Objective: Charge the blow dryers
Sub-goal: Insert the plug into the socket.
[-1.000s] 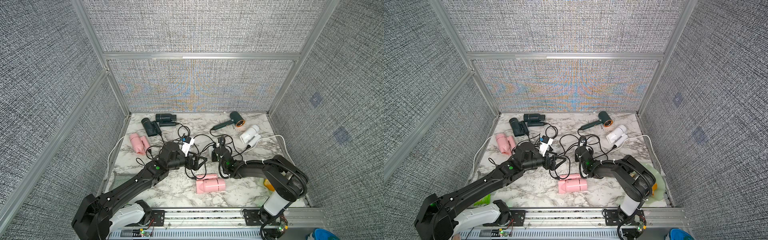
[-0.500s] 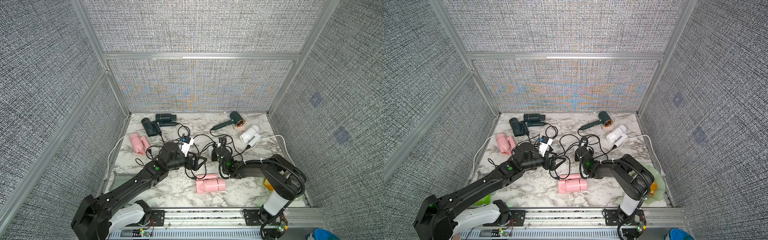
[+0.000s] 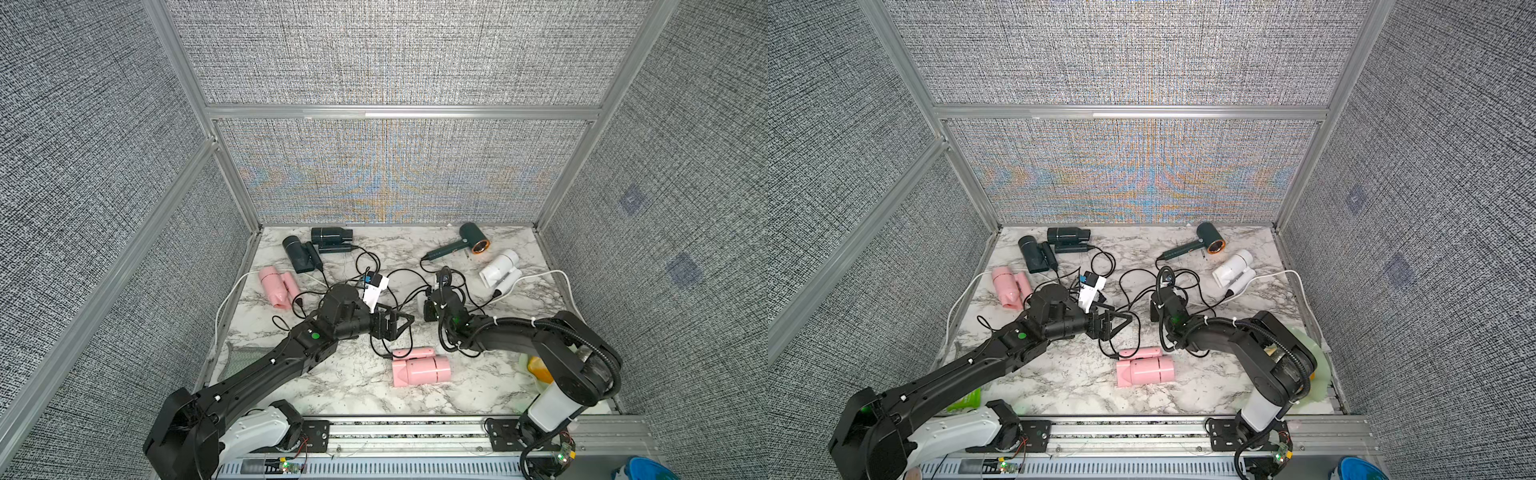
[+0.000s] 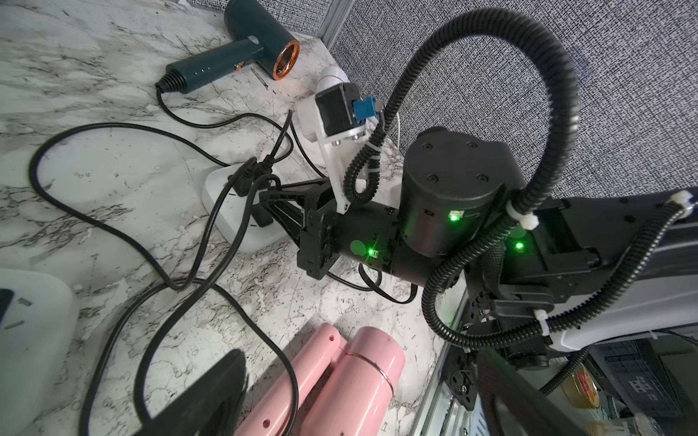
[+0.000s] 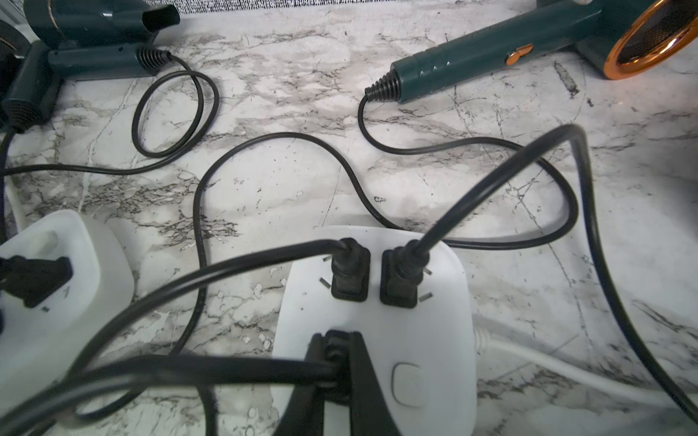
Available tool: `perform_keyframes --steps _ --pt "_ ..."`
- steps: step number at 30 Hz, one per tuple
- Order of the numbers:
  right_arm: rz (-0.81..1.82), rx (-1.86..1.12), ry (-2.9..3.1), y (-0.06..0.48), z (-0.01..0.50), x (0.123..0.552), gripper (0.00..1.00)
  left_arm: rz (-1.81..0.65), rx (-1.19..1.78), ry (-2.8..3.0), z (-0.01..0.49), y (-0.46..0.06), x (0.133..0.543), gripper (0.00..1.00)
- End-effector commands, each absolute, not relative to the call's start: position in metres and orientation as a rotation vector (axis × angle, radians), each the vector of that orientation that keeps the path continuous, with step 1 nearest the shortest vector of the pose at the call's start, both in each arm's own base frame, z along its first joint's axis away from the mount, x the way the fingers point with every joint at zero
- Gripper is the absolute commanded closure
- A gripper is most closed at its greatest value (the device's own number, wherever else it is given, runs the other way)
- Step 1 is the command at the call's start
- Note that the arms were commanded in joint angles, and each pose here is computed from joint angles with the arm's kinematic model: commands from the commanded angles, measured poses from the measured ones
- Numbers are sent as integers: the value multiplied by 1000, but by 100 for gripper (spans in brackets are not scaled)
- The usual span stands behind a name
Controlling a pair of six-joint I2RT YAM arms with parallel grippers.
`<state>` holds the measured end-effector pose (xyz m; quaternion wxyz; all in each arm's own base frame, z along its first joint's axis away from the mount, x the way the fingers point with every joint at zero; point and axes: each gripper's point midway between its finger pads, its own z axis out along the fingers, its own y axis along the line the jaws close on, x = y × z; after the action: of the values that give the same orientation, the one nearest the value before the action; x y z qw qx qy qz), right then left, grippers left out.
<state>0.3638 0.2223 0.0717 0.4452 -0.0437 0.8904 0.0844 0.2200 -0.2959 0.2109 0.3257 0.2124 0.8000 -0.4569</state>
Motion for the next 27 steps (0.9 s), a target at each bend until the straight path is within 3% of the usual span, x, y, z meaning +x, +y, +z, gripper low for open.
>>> perform_keyframes --steps 1,9,27 --pt "98 -202 2417 204 34 333 89 -1208 556 2071 217 -297 222 4" --pt "118 -179 2419 204 35 332 79 -1203 563 2070 218 -298 222 4" --pt "308 -186 2369 207 76 309 32 -1199 547 2060 224 -295 225 4"
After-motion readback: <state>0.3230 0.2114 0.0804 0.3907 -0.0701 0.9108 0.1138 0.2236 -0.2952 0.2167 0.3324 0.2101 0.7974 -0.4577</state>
